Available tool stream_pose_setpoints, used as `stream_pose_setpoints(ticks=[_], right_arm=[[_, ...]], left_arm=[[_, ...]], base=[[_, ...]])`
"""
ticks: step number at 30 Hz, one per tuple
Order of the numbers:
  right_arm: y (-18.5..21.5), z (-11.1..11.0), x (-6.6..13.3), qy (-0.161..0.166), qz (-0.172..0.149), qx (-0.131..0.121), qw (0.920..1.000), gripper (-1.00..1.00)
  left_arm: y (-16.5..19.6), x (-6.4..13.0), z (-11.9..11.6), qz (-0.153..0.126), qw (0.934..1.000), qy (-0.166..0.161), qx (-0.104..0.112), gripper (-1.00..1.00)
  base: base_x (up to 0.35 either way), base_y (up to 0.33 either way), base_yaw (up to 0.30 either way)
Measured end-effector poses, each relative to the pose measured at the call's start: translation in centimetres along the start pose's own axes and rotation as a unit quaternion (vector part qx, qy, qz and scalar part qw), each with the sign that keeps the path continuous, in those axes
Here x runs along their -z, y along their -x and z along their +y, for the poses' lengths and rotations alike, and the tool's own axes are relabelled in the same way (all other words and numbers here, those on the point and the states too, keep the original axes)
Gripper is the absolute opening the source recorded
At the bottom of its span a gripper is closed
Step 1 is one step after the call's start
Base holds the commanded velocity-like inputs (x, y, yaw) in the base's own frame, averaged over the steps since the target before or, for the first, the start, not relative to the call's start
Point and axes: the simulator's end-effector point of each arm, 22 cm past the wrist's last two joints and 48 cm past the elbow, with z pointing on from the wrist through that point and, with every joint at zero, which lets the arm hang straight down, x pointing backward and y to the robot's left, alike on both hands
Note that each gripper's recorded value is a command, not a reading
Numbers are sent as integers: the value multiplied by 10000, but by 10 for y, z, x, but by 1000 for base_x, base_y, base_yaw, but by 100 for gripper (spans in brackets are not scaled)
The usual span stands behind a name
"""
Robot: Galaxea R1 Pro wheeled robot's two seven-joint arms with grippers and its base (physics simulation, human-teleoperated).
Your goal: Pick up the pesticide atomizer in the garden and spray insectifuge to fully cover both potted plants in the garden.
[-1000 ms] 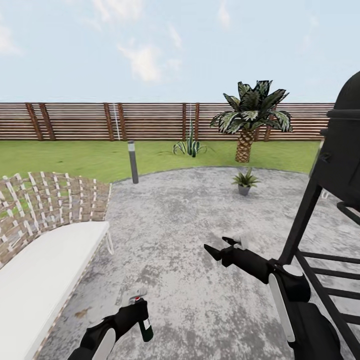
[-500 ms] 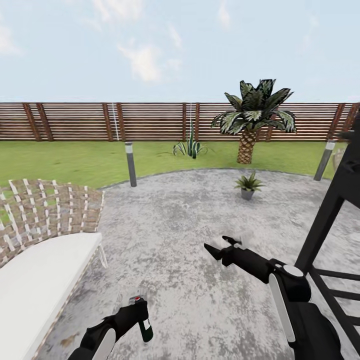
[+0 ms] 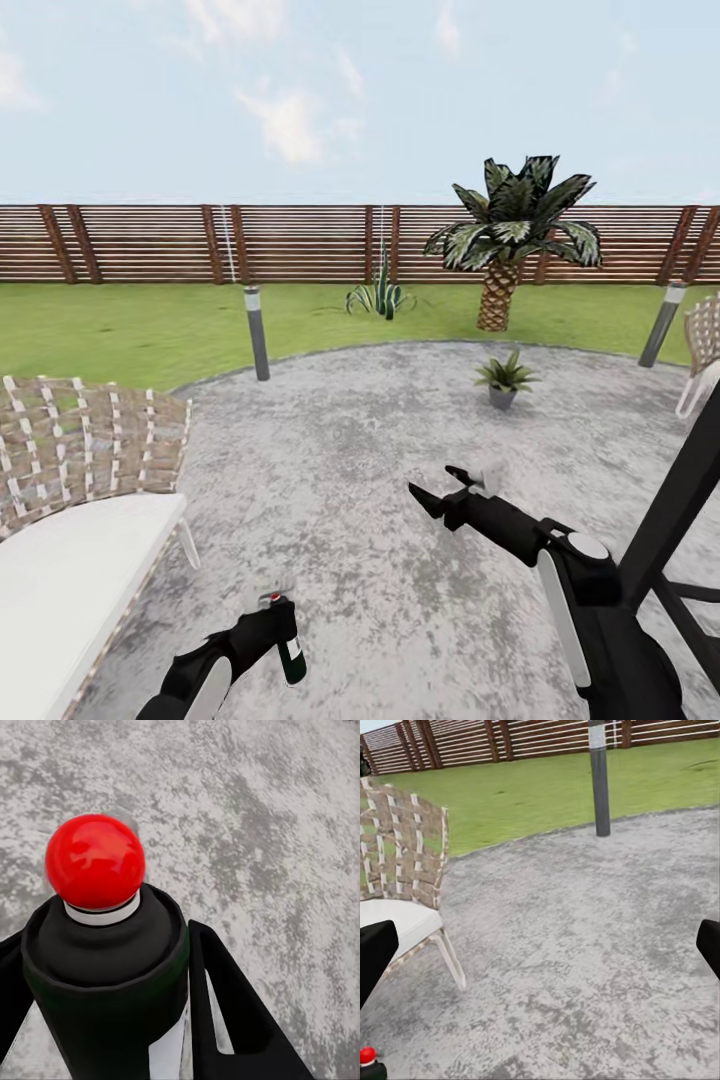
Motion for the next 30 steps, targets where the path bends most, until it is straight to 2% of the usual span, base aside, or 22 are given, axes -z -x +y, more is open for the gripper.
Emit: stream_pose_setpoints(ticks=[13, 22, 30], right_arm=[[-4, 6, -2, 62, 28, 8, 10000, 100], [-2, 6, -1, 53, 13, 21, 10000, 100], [-2, 1, 0, -10, 46, -25, 10000, 100]], left_arm=[[0, 0, 1, 2, 10000, 3, 1, -100], [1, 1, 0, -9, 10000, -2, 3, -100], [0, 0, 4, -52, 10000, 37, 44, -100]], base=[[339, 0, -7], [339, 0, -215], [339, 0, -35]])
